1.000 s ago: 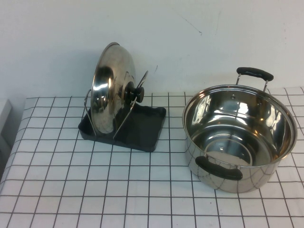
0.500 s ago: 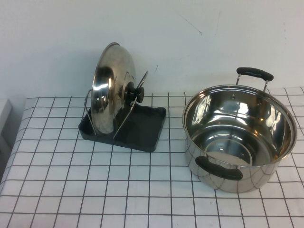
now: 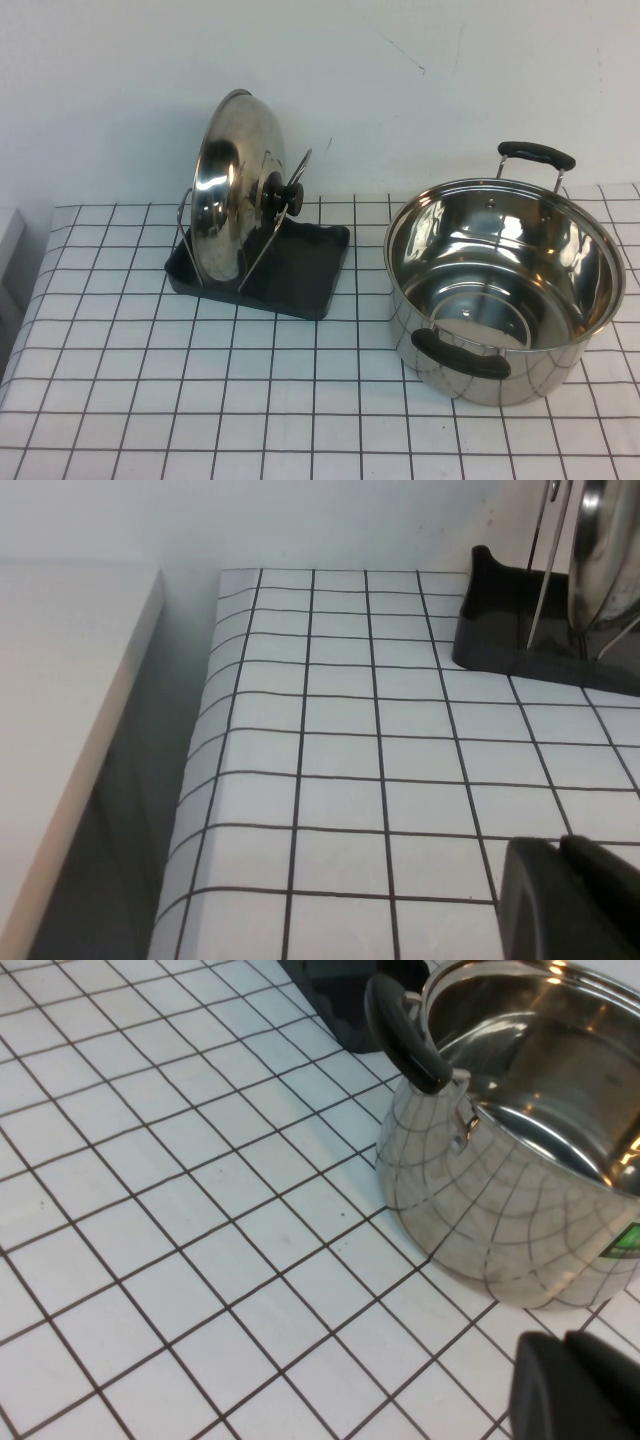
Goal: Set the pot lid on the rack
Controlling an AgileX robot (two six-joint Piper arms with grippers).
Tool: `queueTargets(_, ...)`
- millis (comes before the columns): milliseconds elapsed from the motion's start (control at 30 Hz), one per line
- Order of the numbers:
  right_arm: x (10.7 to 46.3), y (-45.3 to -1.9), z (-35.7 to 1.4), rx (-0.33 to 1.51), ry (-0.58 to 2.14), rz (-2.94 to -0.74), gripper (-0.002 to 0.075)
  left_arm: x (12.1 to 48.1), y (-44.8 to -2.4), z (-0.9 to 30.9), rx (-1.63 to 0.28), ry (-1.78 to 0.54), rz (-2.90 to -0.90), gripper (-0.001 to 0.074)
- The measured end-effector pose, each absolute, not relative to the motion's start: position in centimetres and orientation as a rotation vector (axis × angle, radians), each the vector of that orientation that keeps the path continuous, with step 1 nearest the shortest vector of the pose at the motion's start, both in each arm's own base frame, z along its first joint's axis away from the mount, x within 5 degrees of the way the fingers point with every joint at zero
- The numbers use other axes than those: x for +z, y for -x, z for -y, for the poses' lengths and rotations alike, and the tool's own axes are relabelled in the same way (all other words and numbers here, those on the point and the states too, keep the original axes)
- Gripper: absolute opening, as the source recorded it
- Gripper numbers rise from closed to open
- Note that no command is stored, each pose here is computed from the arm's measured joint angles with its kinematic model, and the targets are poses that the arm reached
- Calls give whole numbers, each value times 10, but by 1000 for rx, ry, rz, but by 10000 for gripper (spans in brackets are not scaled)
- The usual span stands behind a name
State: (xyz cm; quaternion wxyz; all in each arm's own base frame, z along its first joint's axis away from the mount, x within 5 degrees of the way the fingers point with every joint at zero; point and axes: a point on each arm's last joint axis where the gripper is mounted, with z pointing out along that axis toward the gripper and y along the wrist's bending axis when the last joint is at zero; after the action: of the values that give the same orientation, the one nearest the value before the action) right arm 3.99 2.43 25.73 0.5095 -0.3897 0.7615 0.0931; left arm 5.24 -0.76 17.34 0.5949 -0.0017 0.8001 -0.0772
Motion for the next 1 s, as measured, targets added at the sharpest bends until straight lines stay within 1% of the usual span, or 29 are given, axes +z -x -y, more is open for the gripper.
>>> queueTargets(167, 257, -40, -24, 224, 939, -1834, -2, 173, -52, 8, -202, 34, -1861, -1)
queueTargets(1000, 257, -40, -24, 218, 942, -1833, -3, 173, -52, 8, -202, 34, -1865, -1)
